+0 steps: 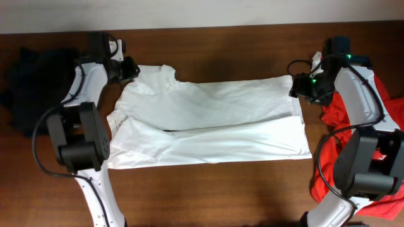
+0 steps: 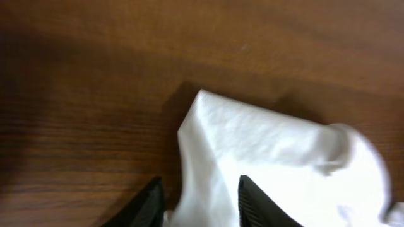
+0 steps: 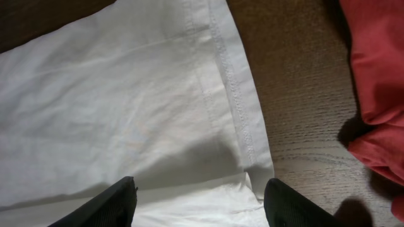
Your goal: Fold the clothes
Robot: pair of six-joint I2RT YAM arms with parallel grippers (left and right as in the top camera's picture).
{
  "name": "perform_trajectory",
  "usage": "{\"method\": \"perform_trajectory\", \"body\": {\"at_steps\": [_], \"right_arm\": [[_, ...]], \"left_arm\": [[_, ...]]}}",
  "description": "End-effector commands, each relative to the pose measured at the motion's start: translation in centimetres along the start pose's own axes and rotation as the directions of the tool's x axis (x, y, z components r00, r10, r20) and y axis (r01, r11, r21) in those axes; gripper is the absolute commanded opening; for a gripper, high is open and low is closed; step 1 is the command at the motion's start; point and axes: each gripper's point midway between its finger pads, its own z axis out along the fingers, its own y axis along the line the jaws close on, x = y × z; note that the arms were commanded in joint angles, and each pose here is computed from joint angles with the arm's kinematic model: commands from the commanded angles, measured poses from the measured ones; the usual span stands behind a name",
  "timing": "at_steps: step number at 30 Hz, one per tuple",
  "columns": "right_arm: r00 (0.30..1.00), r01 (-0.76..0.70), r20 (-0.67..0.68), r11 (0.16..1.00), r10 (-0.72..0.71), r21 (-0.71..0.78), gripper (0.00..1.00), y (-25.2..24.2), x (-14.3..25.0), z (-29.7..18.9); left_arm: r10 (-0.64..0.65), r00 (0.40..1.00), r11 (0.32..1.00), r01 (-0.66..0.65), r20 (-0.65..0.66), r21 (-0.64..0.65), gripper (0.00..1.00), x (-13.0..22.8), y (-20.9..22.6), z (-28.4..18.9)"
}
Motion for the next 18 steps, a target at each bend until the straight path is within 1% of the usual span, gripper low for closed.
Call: {"method": "perform_trajectory", "body": {"at_steps": [1, 3, 7, 9, 11, 13, 15, 18], "right_arm": [[1.000, 0.009, 0.000, 1.000, -0.009, -0.009, 0.68, 0.4, -0.1, 0.2], [1.000, 0.013, 0.021, 1.000, -0.013, -0.012, 0.67, 0.4, -0.6, 0.2], [0.996, 0.029, 0.082, 0.999, -0.027, -0.019, 0.63, 0.7, -2.1, 0.2], [0.993, 0.045, 0.114, 0.999, -0.043, -0.022, 0.63, 0.7, -3.0, 0.5], [0.990, 0.055, 0.130, 0.998, -0.051, -0.024, 0.63, 0.8, -3.7, 1.1], [0.988, 0.060, 0.142, 0.998, -0.055, -0.032, 0.63, 0.8, -4.5, 2.4], [0.984, 0.070, 0.168, 0.996, -0.060, -0.057, 0.64, 1.1, -5.5, 3.5], [0.965, 0.091, 0.254, 0.993, -0.068, -0.080, 0.65, 1.5, -8.1, 5.1]], "left_arm": [[0.012, 1.000, 1.000, -0.012, -0.023, -0.011, 0.15, 0.8, 0.2, 1.8], [0.012, 1.000, 1.000, -0.012, -0.022, -0.011, 0.00, 0.8, 0.2, 1.8], [0.019, 1.000, 1.000, -0.019, -0.001, 0.011, 0.01, -0.1, -0.5, 0.7], [0.033, 0.999, 0.999, -0.033, 0.043, 0.017, 0.00, -1.5, -1.3, -1.0], [0.039, 0.997, 0.999, -0.040, 0.061, 0.019, 0.00, -2.1, -2.0, -2.6], [0.030, 0.999, 0.999, -0.031, 0.030, 0.016, 0.01, -1.4, -2.3, -3.7], [0.010, 0.999, 1.000, -0.010, -0.031, 0.007, 0.00, 0.1, -2.1, -3.8], [-0.019, 0.993, 1.000, 0.018, -0.119, -0.011, 0.00, 2.3, -1.6, -3.7]]}}
